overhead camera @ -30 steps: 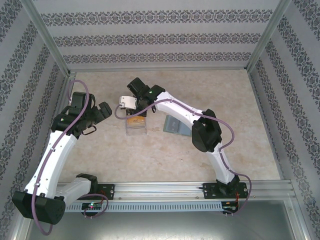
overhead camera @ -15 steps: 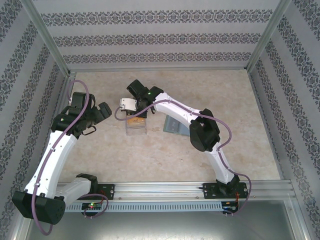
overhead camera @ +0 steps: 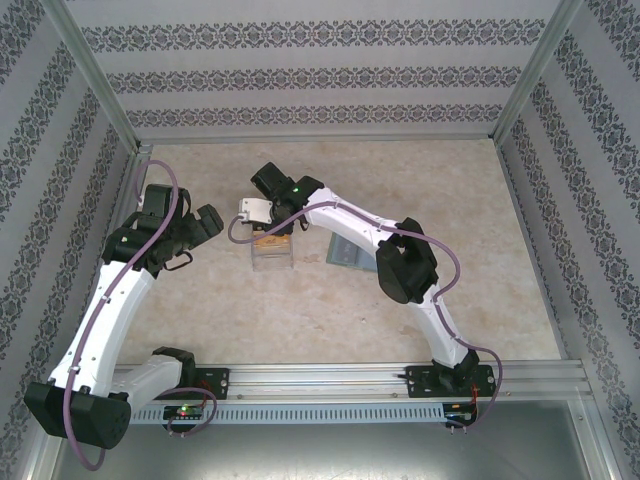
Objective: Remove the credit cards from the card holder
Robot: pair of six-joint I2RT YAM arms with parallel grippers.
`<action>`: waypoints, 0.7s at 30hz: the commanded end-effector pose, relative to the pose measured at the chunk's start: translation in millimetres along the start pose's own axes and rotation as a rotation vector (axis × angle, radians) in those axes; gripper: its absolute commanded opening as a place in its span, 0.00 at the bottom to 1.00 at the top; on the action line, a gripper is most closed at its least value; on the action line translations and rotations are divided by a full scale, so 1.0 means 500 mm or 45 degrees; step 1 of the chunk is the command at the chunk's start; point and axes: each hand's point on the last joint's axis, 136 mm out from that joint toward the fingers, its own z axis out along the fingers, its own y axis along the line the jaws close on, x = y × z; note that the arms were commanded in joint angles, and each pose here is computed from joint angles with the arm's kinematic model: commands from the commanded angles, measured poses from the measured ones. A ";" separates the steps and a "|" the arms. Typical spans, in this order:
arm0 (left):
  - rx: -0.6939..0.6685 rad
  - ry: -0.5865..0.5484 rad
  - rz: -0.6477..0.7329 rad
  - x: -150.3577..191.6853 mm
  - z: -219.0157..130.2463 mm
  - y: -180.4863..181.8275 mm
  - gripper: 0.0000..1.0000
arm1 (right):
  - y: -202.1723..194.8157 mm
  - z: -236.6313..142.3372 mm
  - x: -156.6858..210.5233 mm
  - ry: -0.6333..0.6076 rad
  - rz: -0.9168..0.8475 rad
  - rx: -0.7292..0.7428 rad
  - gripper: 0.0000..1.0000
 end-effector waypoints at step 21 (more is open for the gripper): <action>0.433 0.197 0.067 0.035 0.048 -0.148 0.91 | -0.103 -0.166 0.092 -0.232 0.994 0.201 0.29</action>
